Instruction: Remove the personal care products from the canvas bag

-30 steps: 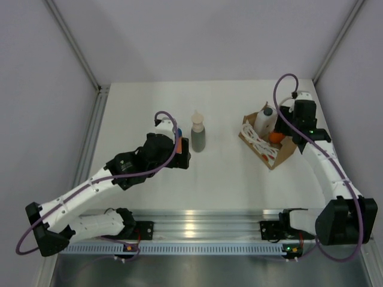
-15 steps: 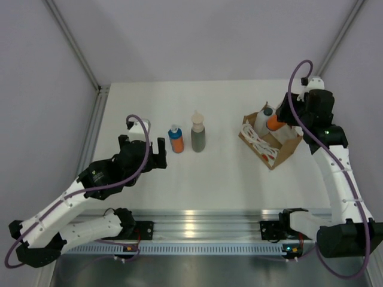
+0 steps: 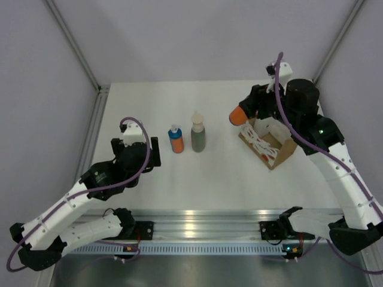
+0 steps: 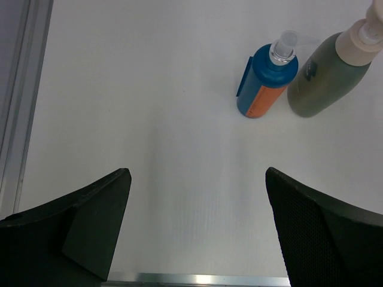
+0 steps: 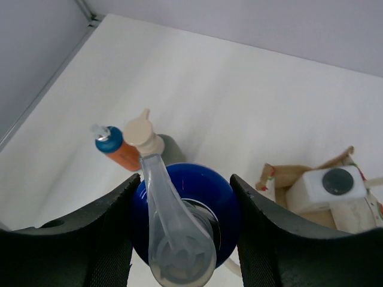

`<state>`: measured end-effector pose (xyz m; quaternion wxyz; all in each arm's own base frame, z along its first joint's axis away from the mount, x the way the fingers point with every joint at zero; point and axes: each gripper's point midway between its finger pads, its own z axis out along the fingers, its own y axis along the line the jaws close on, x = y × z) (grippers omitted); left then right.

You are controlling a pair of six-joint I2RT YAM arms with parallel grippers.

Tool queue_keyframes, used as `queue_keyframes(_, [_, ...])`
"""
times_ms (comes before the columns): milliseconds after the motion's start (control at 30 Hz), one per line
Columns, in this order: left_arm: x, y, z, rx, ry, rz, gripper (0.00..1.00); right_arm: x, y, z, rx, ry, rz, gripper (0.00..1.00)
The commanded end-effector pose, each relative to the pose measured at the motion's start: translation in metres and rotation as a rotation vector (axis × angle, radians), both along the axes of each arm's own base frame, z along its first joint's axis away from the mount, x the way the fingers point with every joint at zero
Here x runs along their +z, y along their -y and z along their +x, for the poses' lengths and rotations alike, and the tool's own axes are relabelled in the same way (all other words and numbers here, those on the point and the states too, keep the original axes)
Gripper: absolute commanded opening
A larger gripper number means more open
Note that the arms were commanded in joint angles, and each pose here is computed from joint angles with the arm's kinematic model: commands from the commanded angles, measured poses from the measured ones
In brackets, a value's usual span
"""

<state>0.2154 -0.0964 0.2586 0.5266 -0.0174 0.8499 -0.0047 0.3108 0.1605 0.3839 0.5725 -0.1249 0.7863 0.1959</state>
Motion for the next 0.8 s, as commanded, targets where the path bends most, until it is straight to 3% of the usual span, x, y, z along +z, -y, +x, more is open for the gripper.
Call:
queue_keyframes(0, [-0.002,-0.013,0.0,0.053,0.011,0.009,0.98,0.046,-0.029,-0.004,0.045,0.122,0.019,0.0])
queue_keyframes(467, [0.02,-0.052,-0.007,0.191,0.119,-0.095,0.98,-0.035,-0.183,-0.057,0.391,0.022,-0.075,0.0])
queue_keyframes(767, [0.027,-0.071,-0.008,0.27,0.147,-0.14,0.98,-0.082,-0.262,-0.073,0.56,0.094,-0.052,0.0])
